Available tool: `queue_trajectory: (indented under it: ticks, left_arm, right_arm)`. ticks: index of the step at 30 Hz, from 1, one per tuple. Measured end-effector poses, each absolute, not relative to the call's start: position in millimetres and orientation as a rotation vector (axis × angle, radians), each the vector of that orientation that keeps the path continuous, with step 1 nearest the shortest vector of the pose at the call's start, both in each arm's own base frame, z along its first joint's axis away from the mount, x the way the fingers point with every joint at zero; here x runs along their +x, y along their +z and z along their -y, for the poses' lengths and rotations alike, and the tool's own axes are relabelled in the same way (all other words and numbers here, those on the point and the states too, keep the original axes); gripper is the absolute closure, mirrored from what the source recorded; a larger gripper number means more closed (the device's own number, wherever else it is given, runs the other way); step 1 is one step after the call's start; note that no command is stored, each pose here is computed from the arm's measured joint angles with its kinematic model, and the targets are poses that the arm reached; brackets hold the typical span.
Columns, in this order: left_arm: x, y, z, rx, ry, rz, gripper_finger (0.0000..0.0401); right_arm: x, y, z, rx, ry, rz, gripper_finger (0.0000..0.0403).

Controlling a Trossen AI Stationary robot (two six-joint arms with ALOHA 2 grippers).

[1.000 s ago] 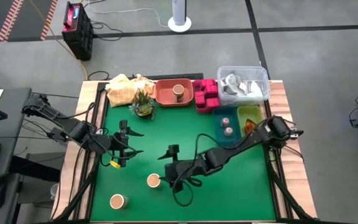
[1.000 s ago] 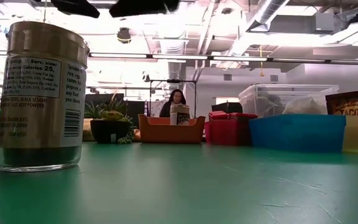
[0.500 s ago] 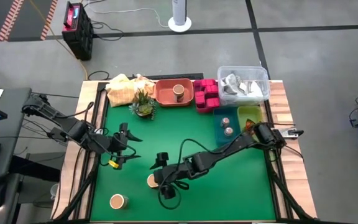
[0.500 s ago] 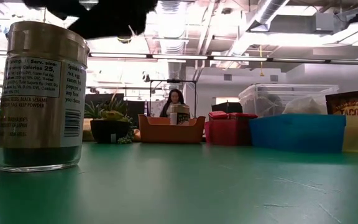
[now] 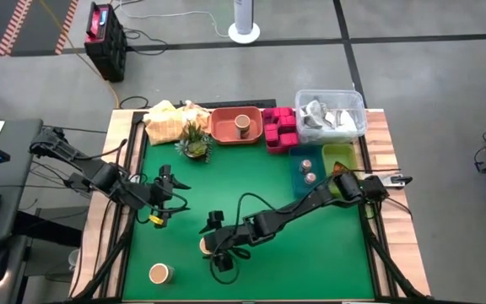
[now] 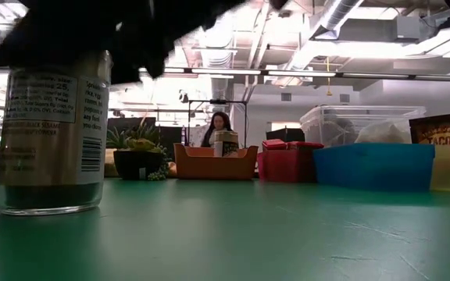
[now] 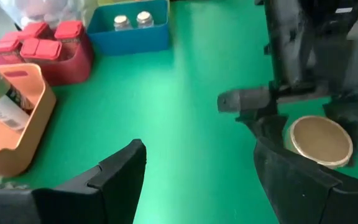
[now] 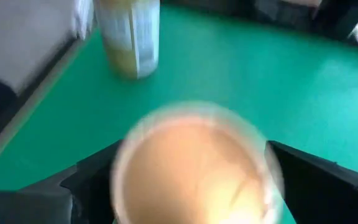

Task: Sort spices by type
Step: Put the gold seasoning bottle into the orange bin

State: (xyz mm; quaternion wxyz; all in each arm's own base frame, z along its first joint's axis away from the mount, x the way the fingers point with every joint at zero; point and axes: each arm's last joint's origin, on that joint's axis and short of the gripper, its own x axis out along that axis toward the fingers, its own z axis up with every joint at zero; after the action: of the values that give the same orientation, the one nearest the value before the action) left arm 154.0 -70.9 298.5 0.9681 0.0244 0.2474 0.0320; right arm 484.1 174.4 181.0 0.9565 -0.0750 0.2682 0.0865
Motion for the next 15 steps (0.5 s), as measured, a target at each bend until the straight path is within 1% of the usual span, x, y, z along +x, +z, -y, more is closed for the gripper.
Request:
queue_trajectory:
  ticks: [2, 5, 10, 11, 15]
  left_arm:
    - [153.7, 297.8, 70.7, 0.044, 0.068, -0.507, 0.0115]
    - [153.6, 297.7, 70.6, 0.04, 0.07, -0.508, 0.0115]
    - [153.6, 297.7, 70.6, 0.041, 0.072, -0.507, 0.0115]
    - [153.6, 297.8, 70.5, 0.043, 0.075, -0.506, 0.0115]
    - [153.6, 298.1, 69.7, 0.067, 0.098, -0.498, 0.0115]
  right_arm:
    - [482.8, 174.1, -172.3, -0.158, 0.171, -0.584, 0.0008]
    - [485.4, 176.7, -172.0, -0.147, 0.168, -0.558, 0.0027]
    - [485.2, 172.7, -170.8, -0.155, 0.167, -0.574, 0.0102]
    - [485.3, 172.5, -169.7, -0.16, 0.164, -0.578, 0.0108]
    - [483.8, 175.9, -164.9, -0.167, 0.157, -0.602, 0.0108]
